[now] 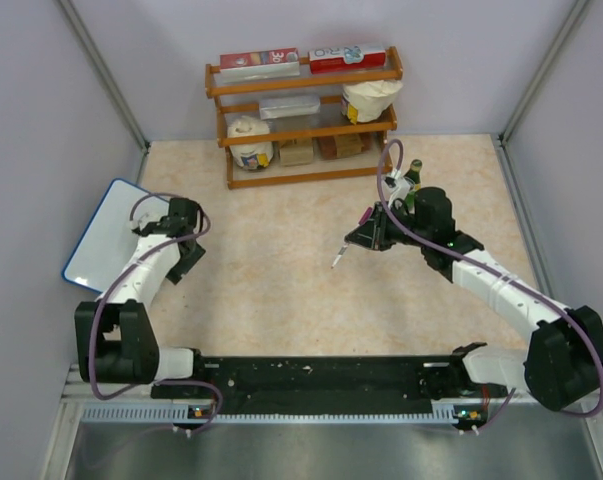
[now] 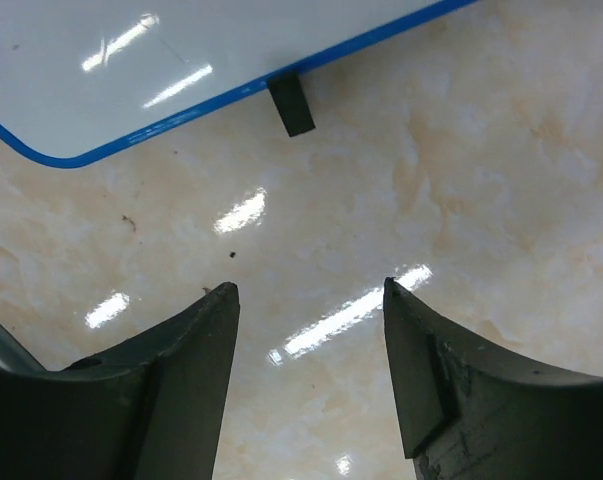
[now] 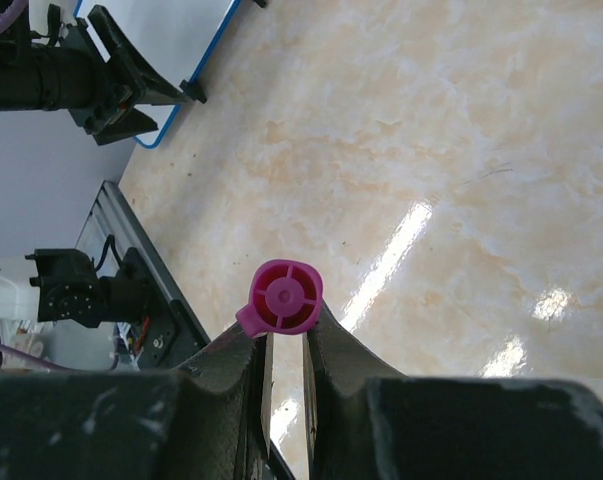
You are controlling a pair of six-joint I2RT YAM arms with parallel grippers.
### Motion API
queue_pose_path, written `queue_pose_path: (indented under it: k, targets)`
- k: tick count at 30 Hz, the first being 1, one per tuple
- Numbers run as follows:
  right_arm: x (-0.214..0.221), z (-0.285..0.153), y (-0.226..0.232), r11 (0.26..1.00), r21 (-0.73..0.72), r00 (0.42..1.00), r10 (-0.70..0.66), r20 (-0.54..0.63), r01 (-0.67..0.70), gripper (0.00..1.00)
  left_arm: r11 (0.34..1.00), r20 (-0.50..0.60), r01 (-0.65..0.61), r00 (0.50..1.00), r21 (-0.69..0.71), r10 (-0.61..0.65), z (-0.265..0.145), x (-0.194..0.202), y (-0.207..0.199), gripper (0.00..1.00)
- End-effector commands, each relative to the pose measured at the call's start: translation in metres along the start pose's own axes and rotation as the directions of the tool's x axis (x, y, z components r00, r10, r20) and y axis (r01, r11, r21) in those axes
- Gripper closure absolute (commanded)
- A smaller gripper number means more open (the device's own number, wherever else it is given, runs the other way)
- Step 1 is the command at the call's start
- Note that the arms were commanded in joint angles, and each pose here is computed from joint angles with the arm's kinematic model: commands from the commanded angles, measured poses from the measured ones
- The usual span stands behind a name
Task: Write a sentence on the whiteboard
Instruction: Move the whiteboard stand to the center of the board.
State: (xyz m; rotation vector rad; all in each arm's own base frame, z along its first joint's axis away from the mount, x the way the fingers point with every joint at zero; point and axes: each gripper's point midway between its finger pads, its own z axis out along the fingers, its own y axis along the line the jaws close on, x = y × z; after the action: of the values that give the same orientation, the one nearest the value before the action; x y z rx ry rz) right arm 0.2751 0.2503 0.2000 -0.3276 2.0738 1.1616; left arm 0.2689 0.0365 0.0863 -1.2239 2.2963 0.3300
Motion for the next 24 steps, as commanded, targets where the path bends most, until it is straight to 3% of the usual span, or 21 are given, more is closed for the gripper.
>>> queue_pose_path:
  k: [1, 10, 24]
  targets:
    - [-0.012, -0.001, 0.002, 0.998, -0.035, 0.998, -0.047, 0.028, 0.048, 1.0, 0.992, 0.037, 0.095, 0.995, -0.081, -0.092, 0.008, -0.021, 0.015, 0.38]
    - [-0.007, 0.002, -0.002, 0.998, -0.043, 0.999, -0.043, 0.024, 0.044, 1.0, 0.986, 0.08, 0.108, 0.992, -0.127, -0.098, 0.033, -0.04, 0.022, 0.43]
    - [-0.004, 0.003, -0.005, 0.998, -0.038, 0.999, -0.044, 0.019, 0.044, 1.0, 0.976, 0.054, 0.077, 0.996, -0.202, -0.067, 0.07, -0.043, 0.016, 0.49]
